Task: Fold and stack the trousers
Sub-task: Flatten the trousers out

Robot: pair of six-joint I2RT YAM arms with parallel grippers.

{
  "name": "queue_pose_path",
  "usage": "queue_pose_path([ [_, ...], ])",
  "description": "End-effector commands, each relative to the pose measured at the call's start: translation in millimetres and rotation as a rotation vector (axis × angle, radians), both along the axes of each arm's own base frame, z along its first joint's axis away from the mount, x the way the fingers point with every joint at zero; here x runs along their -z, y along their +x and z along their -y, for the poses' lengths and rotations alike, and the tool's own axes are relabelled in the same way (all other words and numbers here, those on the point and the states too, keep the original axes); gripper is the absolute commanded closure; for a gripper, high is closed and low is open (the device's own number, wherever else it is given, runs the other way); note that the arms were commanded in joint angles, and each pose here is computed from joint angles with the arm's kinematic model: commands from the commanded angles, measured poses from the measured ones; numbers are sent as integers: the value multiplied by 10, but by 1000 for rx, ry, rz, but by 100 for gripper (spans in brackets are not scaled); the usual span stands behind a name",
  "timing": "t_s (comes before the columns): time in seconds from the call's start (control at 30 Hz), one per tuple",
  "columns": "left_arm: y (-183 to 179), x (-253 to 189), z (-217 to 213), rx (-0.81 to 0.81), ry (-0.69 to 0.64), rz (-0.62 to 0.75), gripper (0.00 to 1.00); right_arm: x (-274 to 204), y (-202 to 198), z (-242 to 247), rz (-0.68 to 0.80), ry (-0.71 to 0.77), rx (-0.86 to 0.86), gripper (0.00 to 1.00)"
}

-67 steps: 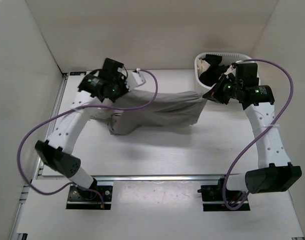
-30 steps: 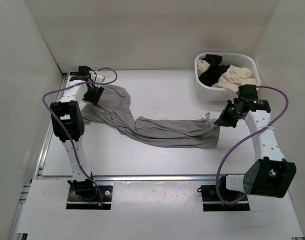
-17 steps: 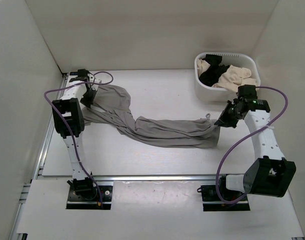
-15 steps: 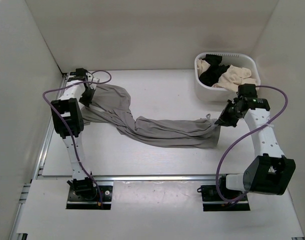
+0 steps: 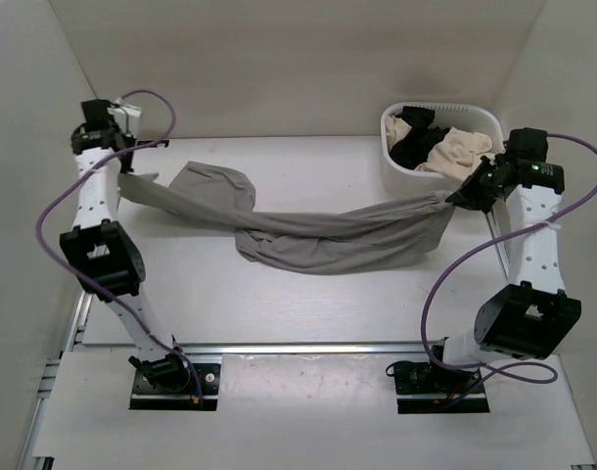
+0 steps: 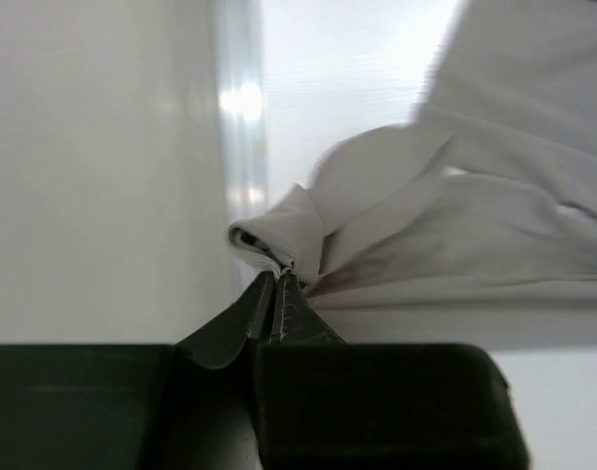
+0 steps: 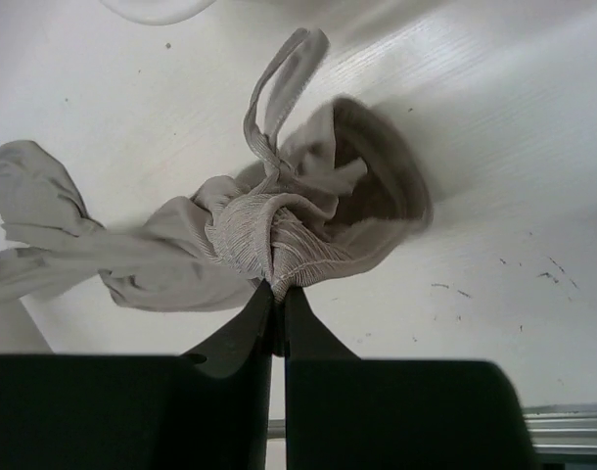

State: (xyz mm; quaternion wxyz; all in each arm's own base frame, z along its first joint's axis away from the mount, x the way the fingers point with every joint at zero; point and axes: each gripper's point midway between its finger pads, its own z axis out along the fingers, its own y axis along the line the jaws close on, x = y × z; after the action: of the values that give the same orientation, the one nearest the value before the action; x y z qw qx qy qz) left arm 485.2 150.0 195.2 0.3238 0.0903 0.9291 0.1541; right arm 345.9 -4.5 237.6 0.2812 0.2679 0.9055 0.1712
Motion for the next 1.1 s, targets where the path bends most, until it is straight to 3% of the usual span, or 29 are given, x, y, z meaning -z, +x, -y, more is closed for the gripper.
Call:
queue_pose_path([
  [0.0,-339,-894,-414,-55,134,150,86,-202,-174,97,15,33,18,100],
  [0.1,-705,-964,-779,-132,172,136,86,-306,-308,314,37,36,86,100],
  [0.23,-1325,-580,-1244,-227,140,30,86,-163,-515,394,-23,14,139,100],
  [0.37,-1727,-289,-1306,-254,88,-28,86,80,-595,353,-79,57,146,100],
  [0.67,-2312,375,-851,-148,19,-171,86,295,-661,270,-109,140,141,100],
  [0.8,-3032,929,-503,-140,-17,-382,86,422,-809,315,-159,92,155,100],
  [1.0,-3762,1171,-373,-156,9,-552,86,507,-847,405,-211,51,175,100],
  [1.07,-3997,1355,-279,-164,-13,-628,80,521,-829,370,-215,76,164,100],
])
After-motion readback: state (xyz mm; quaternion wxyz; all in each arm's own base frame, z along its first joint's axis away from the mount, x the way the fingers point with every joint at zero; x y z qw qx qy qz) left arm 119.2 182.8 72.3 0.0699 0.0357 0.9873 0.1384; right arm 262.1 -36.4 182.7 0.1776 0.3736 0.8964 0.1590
